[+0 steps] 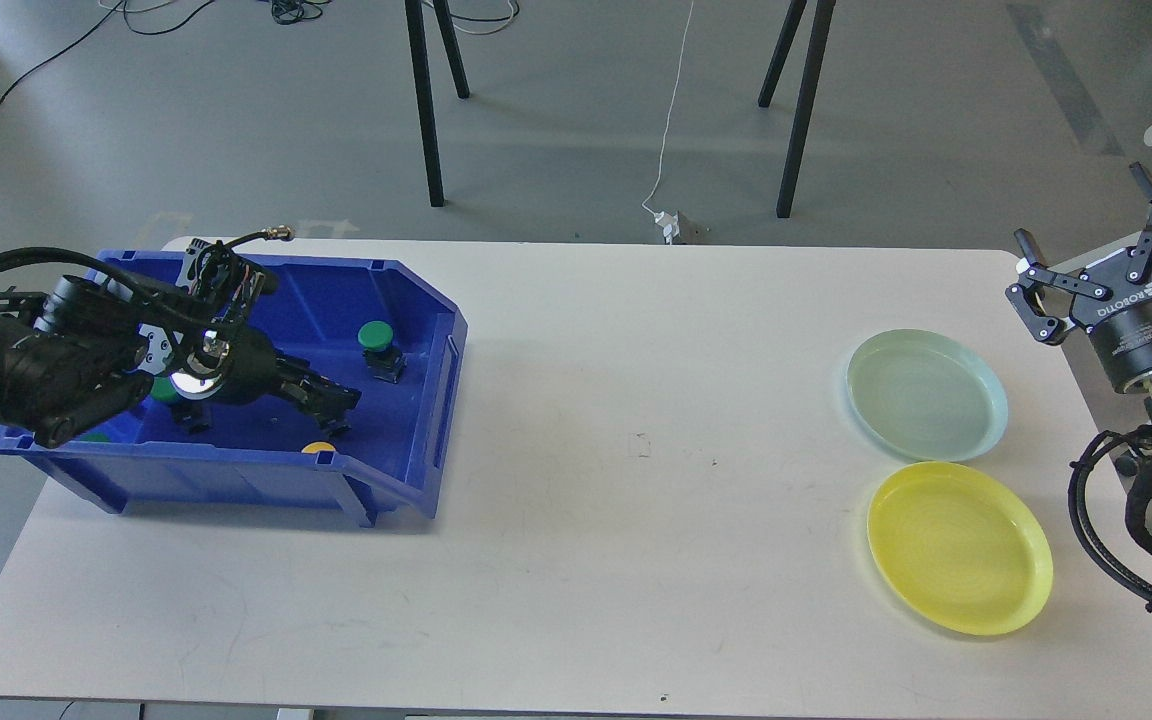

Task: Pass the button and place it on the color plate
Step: 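Lower the left gripper into the bin and grasp the yellow button, then lift the yellow button and carry it toward the right gripper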

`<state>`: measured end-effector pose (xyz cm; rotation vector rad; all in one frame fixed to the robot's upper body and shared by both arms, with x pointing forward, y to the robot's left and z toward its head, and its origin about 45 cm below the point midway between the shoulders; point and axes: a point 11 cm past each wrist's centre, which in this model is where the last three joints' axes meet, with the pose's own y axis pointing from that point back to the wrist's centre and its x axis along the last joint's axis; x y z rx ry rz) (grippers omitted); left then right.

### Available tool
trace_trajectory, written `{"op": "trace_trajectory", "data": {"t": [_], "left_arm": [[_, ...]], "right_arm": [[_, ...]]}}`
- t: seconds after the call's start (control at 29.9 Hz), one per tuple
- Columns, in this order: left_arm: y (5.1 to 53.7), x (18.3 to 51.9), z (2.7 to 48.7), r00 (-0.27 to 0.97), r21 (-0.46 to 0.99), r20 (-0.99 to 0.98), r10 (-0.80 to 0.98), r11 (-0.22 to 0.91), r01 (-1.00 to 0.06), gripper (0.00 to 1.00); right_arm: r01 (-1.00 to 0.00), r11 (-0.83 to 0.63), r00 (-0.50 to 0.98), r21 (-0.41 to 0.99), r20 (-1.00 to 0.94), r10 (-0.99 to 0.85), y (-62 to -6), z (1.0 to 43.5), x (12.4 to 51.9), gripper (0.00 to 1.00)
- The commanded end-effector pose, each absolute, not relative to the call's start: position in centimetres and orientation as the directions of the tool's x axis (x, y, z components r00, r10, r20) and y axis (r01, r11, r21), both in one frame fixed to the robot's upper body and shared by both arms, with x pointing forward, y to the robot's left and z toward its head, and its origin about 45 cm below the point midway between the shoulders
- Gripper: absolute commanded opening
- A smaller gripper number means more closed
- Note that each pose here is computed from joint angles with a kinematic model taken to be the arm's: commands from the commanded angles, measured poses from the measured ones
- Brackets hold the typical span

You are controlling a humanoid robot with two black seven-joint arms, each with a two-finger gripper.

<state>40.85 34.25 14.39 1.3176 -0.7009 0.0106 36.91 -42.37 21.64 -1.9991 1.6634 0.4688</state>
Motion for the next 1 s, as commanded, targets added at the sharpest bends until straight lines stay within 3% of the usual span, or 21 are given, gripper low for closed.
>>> {"op": "trace_trajectory", "data": {"t": [0.0, 0.1, 0.37, 0.67, 0.77, 0.97], "left_arm": [[34.3, 40.8, 14.4, 0.797, 0.878, 0.473, -0.376, 0.281, -0.388, 0.77], [34.4, 40.7, 14.2, 0.798, 0.881, 0.468, -0.380, 0.277, -0.385, 0.71], [34.8, 40.3, 13.8, 0.786, 0.894, 0.446, -0.429, 0.254, -0.368, 0.40], [34.5, 40.6, 14.0, 0.775, 0.885, 0.464, -0.429, 0.265, -0.383, 0.23], [34.6, 40.5, 14.0, 0.775, 0.885, 0.464, -0.430, 0.264, -0.384, 0.08], [35.3, 41.0, 16.7, 0.767, 0.864, 0.500, -0.402, 0.288, -0.412, 0.05]], "right_arm": [[-0.979, -0.134, 0.197, -0.152, -0.553, -0.809, -42.4, 21.6, 36.9, 1.00], [-0.979, -0.134, 0.196, -0.151, -0.555, -0.809, -42.3, 21.5, 36.9, 1.00], [-0.981, -0.131, 0.191, -0.146, -0.555, -0.809, -42.4, 21.4, 36.7, 1.00], [-0.982, -0.130, 0.187, -0.140, -0.556, -0.810, -42.5, 21.1, 36.6, 1.00], [-0.982, -0.129, 0.184, -0.137, -0.557, -0.810, -42.5, 21.0, 36.5, 1.00], [-0.984, -0.121, 0.176, -0.134, -0.561, -0.809, -42.7, 20.8, 36.4, 1.00]]}}
